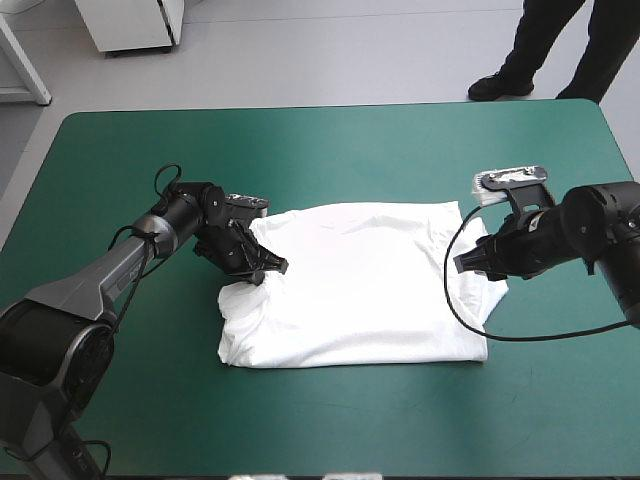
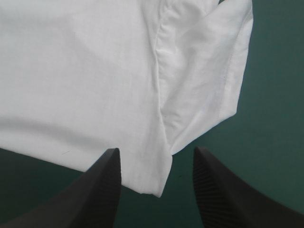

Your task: Fold the cloth

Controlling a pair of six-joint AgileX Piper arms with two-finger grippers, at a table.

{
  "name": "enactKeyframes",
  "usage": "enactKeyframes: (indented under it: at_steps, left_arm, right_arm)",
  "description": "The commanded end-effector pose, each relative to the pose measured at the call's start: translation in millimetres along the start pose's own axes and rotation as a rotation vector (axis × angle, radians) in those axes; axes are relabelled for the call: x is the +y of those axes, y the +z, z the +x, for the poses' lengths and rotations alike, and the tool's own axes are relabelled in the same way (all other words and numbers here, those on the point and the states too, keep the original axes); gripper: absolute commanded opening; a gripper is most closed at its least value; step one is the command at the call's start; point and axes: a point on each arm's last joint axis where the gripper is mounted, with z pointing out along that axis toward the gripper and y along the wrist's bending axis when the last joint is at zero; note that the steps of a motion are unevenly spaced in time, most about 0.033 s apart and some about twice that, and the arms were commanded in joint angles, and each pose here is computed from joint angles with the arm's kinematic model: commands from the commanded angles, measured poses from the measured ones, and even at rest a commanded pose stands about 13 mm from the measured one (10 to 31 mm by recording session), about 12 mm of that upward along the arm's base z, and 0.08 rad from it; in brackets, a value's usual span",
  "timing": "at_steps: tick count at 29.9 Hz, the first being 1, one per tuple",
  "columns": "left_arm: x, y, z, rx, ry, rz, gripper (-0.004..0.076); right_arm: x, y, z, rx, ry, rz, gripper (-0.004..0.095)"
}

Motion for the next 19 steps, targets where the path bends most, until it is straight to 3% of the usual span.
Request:
enactKeyframes:
  at_steps: [1,7,10,15,19]
  left_arm:
    - [-12.9,-33.9,-0.2,-0.037,0.025,0.044,0.0108]
    - [-19.8,-60.1,3.4,-0.028,0.062,0.057,0.0376]
    - [-24.1,-79.4,7.5,-0.066,0.076,0.057,0.0459]
    - [-33.1,-116.5,24.0,-0.13,0.102,0.064,0.0477]
    - [-41.1,-149.4,40.8,-0.226,0.126,0.061,0.0477]
  right_arm:
    - [-1.0,-16.7,-4.2,-0.086,-0.026,0.037,0.0459]
    - [-4.6,-16.5,-7.3,-0.116,-0.013,0.075,0.0459]
    - [-5.0,-16.3,-10.5,-0.148,0.015,0.077,0.0459]
    - [-6.7,-11.3,-16.0,-0.171,0.042,0.084,0.0459]
    - [-15.4,5.0,-22.2,-0.132,0.069,0.153,0.0482]
